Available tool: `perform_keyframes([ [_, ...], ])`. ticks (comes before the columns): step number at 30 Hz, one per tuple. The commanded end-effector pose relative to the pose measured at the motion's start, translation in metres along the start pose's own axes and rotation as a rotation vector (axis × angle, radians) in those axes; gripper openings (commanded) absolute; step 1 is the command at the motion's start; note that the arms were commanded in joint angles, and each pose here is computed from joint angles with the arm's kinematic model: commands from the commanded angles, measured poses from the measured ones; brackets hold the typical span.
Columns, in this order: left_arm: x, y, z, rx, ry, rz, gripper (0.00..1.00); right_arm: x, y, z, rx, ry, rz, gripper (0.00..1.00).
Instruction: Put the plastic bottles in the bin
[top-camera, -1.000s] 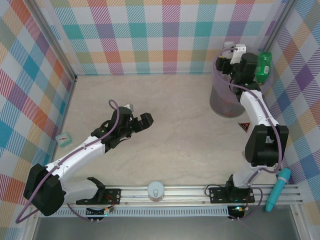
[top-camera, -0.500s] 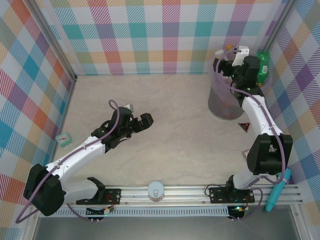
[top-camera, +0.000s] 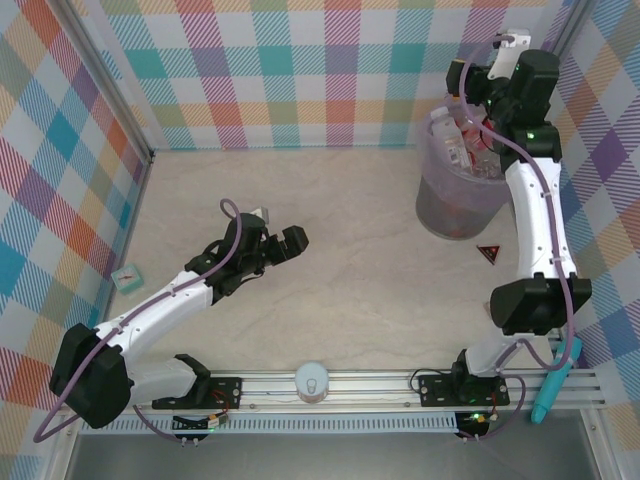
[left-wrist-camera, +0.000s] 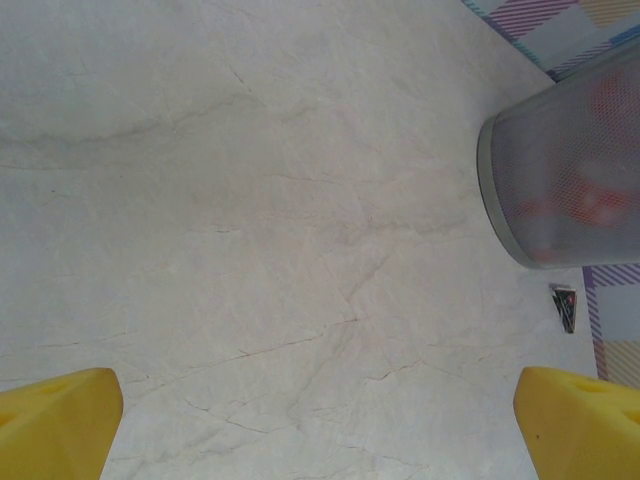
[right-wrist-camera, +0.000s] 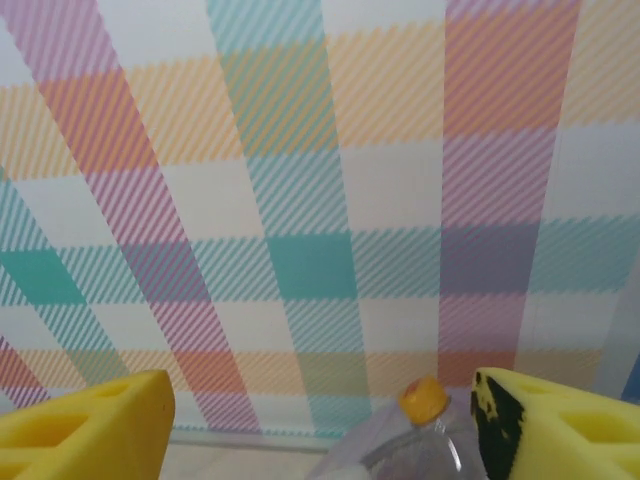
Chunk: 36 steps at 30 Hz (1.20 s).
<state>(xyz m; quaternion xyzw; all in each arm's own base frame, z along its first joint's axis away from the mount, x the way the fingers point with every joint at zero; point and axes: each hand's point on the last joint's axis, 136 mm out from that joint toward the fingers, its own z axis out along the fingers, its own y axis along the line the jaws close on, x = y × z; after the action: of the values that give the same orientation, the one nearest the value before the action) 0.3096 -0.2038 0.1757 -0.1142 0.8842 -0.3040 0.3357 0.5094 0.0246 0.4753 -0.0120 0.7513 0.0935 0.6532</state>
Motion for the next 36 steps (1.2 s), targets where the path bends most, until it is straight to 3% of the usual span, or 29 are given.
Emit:
perform_keyframes([
  [1, -0.009, -0.008, -0.008, 0.028, -0.032, 0.009, 1.0, 0.069, -0.01, 0.018, 0.025, 0.227, 0.064, 0.71],
  [8, -0.01, -0.005, -0.011, 0.009, -0.036, 0.021, 1.0, 0.104, 0.014, 0.003, -0.022, 0.368, 0.015, 0.67],
  [11, -0.01, -0.002, -0.011, -0.007, -0.04, 0.037, 1.0, 0.116, 0.022, -0.012, -0.01, 0.421, -0.031, 0.71],
  [15, -0.015, 0.003, -0.018, -0.055, -0.05, 0.127, 1.0, 0.113, 0.033, -0.037, -0.041, 0.395, -0.007, 0.79],
  [18, -0.037, 0.009, -0.038, -0.123, -0.163, 0.218, 1.0, 0.109, 0.054, -0.063, -0.09, 0.354, -0.021, 0.84],
  [22, -0.067, 0.036, -0.086, -0.317, -0.328, 0.314, 1.0, 0.118, 0.09, -0.108, -0.175, 0.31, -0.062, 0.94],
  [24, -0.08, 0.053, -0.11, -0.437, -0.416, 0.339, 1.0, 0.135, 0.108, -0.127, -0.219, 0.308, -0.1, 0.99],
  [26, -0.088, 0.074, -0.129, -0.561, -0.484, 0.355, 1.0, 0.164, 0.116, -0.14, -0.228, 0.332, -0.136, 0.99],
  [30, -0.088, 0.119, -0.151, -0.788, -0.573, 0.402, 1.0, 0.229, 0.106, -0.155, -0.206, 0.37, -0.095, 0.99],
  [36, -0.077, 0.169, -0.134, -0.841, -0.56, 0.381, 1.0, 0.326, 0.076, -0.152, -0.102, 0.509, -0.117, 0.99],
])
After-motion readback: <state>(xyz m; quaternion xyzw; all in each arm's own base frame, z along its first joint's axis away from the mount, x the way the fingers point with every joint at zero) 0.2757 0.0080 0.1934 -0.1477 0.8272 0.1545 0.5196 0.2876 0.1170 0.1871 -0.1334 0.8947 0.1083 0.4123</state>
